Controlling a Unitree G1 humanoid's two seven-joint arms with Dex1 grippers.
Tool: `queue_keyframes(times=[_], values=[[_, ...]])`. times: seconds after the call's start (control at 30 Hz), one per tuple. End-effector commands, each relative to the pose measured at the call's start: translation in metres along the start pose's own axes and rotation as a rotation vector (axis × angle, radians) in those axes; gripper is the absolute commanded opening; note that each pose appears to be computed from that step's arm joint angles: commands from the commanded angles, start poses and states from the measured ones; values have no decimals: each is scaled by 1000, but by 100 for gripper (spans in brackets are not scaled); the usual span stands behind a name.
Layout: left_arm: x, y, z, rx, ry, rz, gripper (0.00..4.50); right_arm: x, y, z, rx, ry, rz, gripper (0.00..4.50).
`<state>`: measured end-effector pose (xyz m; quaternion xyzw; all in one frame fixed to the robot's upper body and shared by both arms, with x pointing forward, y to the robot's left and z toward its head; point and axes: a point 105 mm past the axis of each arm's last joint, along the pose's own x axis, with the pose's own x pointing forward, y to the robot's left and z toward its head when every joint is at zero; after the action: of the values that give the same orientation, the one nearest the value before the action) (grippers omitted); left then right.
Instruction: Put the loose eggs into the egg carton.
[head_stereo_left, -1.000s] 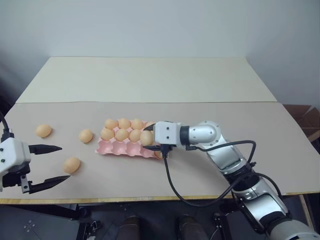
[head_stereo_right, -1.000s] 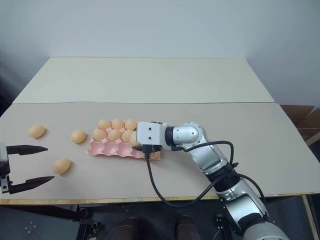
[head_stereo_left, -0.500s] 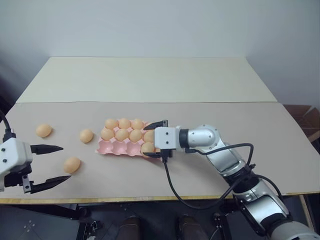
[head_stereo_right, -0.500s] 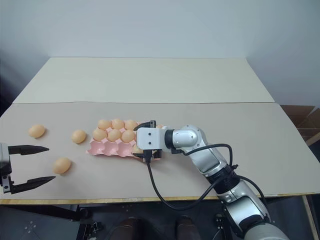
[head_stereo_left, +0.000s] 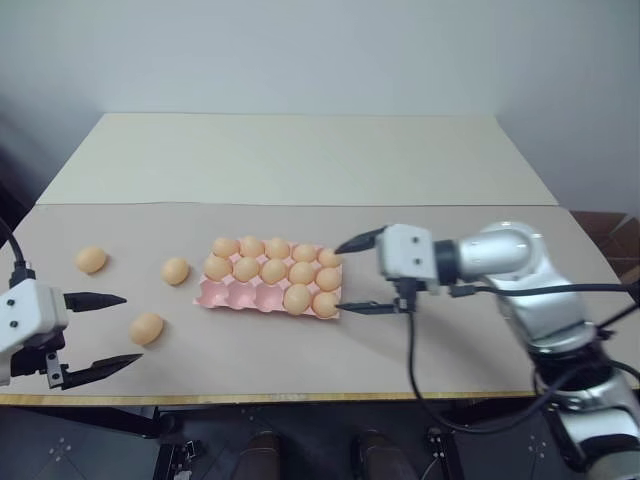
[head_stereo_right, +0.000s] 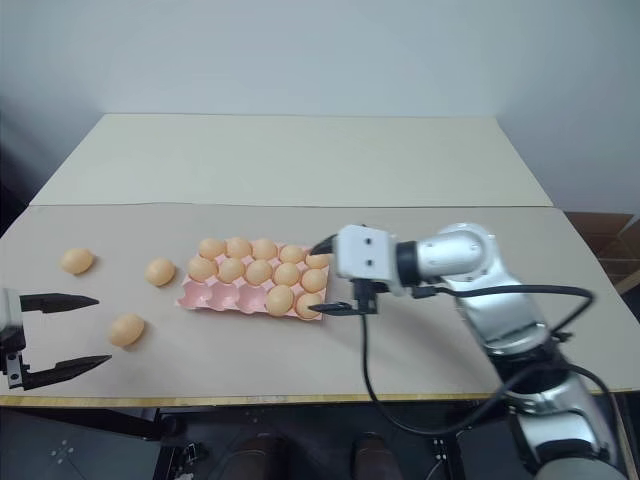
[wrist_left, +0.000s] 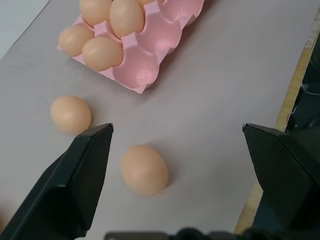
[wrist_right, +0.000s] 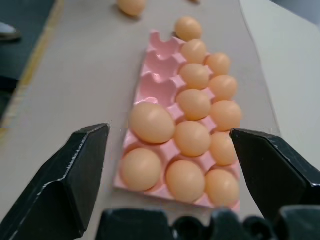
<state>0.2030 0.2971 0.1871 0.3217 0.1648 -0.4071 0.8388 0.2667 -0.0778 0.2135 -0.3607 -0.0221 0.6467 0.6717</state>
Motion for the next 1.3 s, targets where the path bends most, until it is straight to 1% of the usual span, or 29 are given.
queue_keyframes(times=[0.03, 0.3, 0.47, 0.67, 0.77, 1.2, 1.23, 1.3], values=[[-4, 1, 4, 34, 3, 22, 450, -19, 20, 10, -23, -3, 108, 447], [-2, -1, -5, 8, 29, 49, 450, -25, 30, 1, 2, 53, 106, 447], [8, 13, -20, -61, 74, 166, 450, -18, 28, -1, 20, 54, 67, 447], [32, 16, -36, -176, -11, 223, 450, -13, 26, -2, 47, 49, 18, 447], [42, 14, -48, -183, 27, 218, 450, -13, 27, -2, 54, 51, 4, 447], [69, 8, -79, -250, 152, 172, 450, -13, 23, -5, 59, 78, -47, 447], [70, 8, -80, -247, 155, 173, 412, -13, 22, -5, 59, 78, -50, 450], [71, 8, -80, -255, 150, 177, 379, -14, 21, -5, 58, 80, -55, 450]])
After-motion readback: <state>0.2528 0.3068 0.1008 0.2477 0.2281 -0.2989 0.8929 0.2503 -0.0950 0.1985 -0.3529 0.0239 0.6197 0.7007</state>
